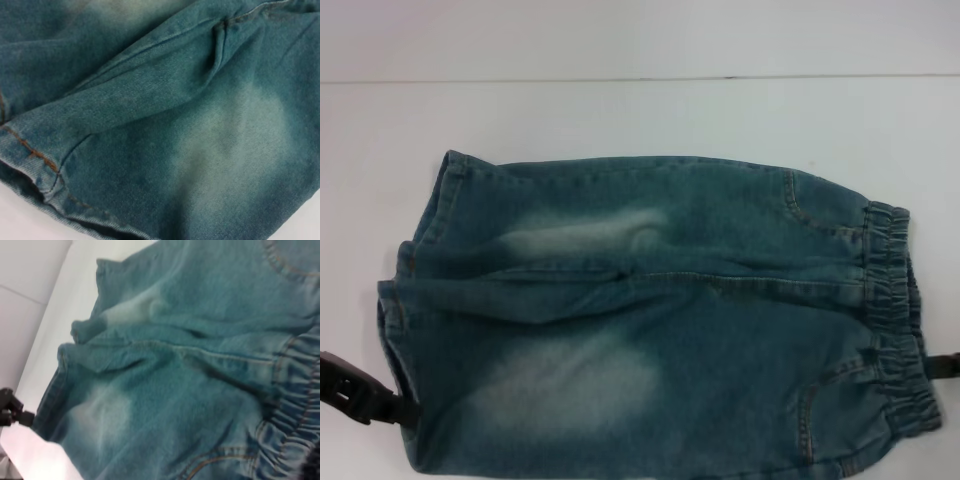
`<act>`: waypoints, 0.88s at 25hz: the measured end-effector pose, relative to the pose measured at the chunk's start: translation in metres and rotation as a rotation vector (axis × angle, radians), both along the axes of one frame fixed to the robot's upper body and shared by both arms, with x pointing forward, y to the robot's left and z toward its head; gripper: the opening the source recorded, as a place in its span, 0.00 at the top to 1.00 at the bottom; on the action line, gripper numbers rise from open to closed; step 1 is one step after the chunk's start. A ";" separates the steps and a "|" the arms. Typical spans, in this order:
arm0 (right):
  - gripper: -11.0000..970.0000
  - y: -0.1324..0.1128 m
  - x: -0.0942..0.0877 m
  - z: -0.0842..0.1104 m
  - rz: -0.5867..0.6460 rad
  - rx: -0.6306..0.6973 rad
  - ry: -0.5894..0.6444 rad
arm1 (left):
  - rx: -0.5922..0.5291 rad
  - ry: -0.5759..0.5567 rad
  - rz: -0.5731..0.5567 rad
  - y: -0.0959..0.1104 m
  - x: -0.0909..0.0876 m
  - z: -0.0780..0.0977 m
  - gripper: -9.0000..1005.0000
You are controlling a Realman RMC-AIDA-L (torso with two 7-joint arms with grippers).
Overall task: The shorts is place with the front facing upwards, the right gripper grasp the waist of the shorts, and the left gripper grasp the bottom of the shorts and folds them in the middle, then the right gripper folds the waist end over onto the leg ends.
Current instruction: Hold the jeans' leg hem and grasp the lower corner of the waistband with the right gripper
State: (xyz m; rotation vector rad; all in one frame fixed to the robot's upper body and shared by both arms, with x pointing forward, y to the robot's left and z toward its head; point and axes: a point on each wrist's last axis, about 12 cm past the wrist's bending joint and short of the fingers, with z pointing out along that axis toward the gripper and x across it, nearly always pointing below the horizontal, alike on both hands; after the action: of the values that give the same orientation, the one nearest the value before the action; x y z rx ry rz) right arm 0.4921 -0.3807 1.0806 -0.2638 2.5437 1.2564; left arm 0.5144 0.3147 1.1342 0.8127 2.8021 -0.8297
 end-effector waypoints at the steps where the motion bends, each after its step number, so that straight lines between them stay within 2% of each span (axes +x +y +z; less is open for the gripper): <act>1: 0.60 -0.005 -0.001 0.003 -0.012 0.003 -0.005 | 0.000 0.001 0.000 0.000 0.000 0.000 0.99; 4: 0.69 -0.012 -0.003 0.006 -0.033 0.013 -0.025 | -0.002 0.003 -0.004 -0.001 0.000 0.000 0.99; 11: 0.86 -0.009 -0.004 0.004 -0.014 0.009 -0.050 | -0.007 0.004 -0.011 -0.005 0.000 -0.001 0.99; 17: 0.87 -0.022 -0.015 0.004 -0.016 -0.014 -0.048 | -0.010 0.005 -0.014 -0.006 0.000 -0.001 0.99; 22: 0.80 -0.022 -0.020 0.000 -0.021 -0.070 -0.104 | -0.018 0.013 -0.011 -0.009 -0.001 -0.001 0.99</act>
State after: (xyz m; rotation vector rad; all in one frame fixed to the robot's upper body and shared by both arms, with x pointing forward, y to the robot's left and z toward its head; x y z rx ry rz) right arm 0.4716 -0.4029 1.0804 -0.3086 2.4987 1.1172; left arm 0.5138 0.3060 1.1331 0.8244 2.7994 -0.8634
